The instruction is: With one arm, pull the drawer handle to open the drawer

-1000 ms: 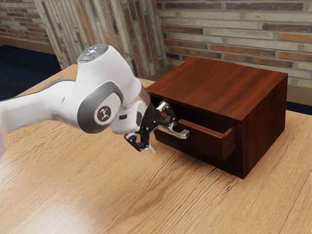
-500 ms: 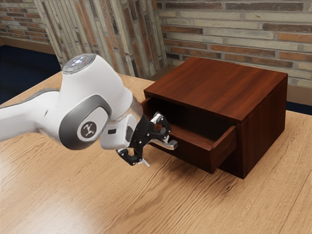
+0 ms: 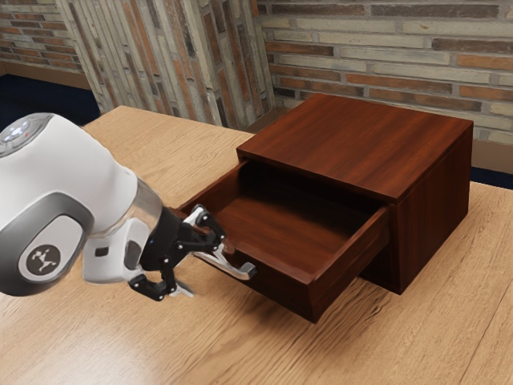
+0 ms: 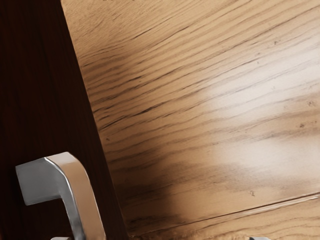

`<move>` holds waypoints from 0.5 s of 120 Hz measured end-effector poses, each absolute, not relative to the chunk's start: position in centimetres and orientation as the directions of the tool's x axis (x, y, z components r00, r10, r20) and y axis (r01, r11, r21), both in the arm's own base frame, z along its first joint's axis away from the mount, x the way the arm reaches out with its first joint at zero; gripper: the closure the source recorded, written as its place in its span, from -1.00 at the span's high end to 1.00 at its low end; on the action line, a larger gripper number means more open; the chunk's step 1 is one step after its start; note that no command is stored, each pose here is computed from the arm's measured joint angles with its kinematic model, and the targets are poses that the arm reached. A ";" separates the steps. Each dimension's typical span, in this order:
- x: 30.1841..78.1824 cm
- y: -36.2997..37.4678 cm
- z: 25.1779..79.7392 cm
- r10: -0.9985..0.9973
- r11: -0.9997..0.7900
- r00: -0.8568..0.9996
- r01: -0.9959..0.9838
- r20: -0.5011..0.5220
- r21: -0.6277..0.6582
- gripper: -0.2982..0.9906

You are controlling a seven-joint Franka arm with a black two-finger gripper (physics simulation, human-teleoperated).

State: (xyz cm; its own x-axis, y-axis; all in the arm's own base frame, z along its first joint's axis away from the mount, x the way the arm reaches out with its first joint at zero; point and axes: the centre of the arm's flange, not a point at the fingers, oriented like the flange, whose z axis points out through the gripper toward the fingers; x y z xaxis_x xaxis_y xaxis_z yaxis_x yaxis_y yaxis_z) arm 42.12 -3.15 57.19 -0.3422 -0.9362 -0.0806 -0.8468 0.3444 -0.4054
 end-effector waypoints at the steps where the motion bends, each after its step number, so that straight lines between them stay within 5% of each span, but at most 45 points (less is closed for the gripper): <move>1: 42.0 -3.1 57.4 -0.936 0.344 -0.341 -0.846 -0.082 -0.408 0.20; 27: 39.6 -1.7 74.6 -0.967 0.253 -0.215 -0.794 -0.135 -0.552 0.43; 60: 38.3 -2.7 75.4 -0.952 -0.302 0.302 -0.888 0.054 -0.347 0.51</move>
